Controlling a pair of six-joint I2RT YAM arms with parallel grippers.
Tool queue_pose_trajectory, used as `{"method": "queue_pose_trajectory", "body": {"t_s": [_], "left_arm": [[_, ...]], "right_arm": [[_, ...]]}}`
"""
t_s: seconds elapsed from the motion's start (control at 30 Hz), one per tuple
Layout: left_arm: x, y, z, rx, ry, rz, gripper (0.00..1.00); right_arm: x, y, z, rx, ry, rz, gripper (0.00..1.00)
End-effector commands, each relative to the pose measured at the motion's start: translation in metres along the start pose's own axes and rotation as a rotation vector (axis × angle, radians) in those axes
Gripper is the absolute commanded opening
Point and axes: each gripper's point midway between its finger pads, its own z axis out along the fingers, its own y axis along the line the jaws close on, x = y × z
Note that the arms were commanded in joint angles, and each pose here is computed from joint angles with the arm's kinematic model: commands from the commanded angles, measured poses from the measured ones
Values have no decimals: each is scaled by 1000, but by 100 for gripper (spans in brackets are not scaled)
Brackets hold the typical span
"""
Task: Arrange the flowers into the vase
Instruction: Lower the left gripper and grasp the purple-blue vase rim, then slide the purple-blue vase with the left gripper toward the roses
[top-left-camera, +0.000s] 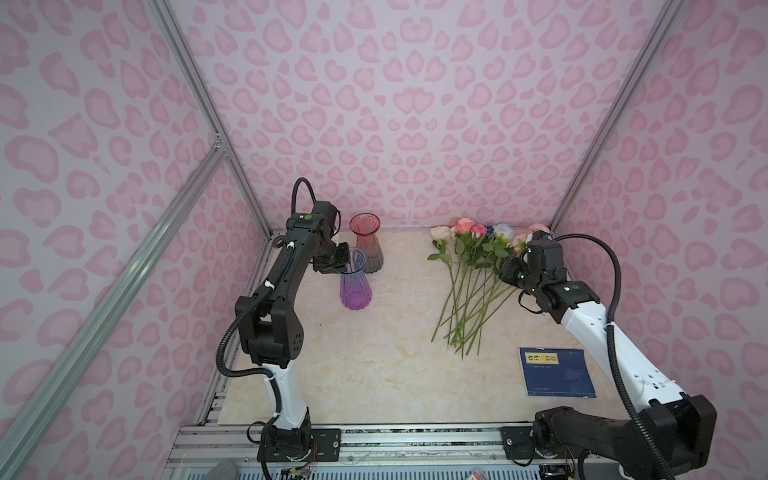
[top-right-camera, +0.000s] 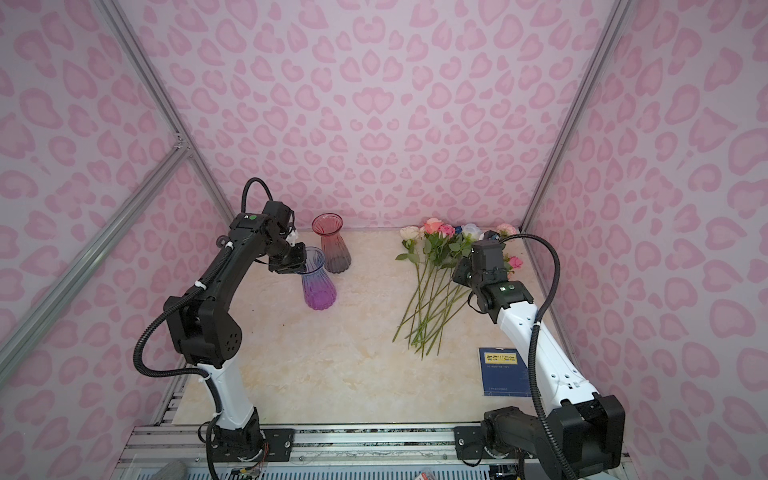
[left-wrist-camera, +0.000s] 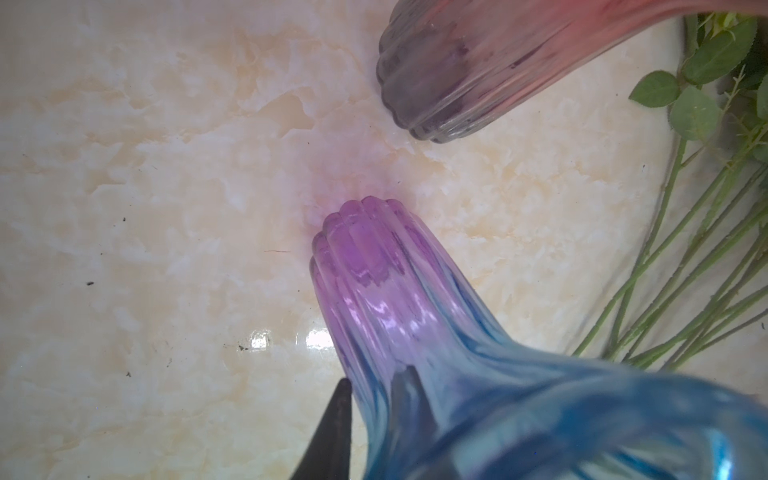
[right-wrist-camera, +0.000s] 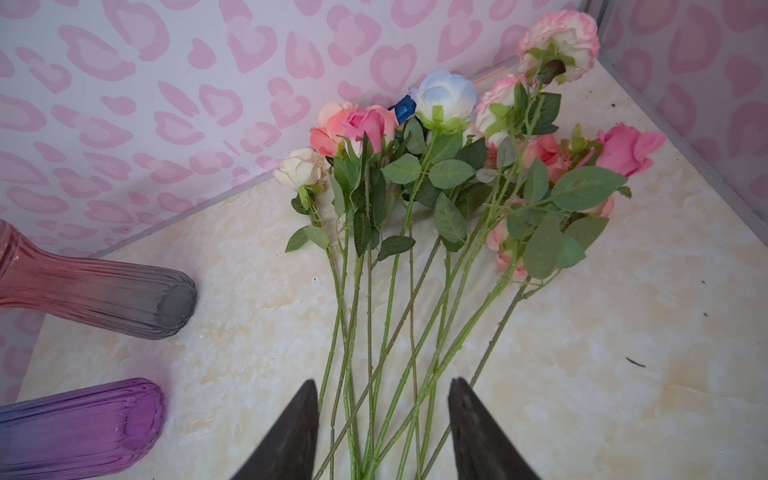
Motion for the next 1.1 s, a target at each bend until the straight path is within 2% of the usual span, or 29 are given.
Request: {"method": "queue_pose_trajectory", "body": {"t_s": [0.0, 0.2, 0.5, 0.8, 0.93, 1.07], "left_arm": [[10, 11, 2, -57, 27, 19, 18], [12, 1, -7, 1, 23, 13, 3], [28, -12, -32, 28, -8, 48, 3], [45, -23, -29, 48, 12, 83, 3], [55, -39, -23, 145, 37, 72, 4], [67, -58, -22, 190, 67, 108, 4]], "right_arm": [[0, 1, -1, -8, -8, -14, 53], [-2, 1, -5, -10, -19, -17, 52], [-5, 2, -10, -19, -27, -12, 52], [-3, 2, -14, -20, -27, -7, 52], [-4, 1, -18, -16, -35, -6, 52], [-5, 0, -19, -10, -37, -10, 52]]}}
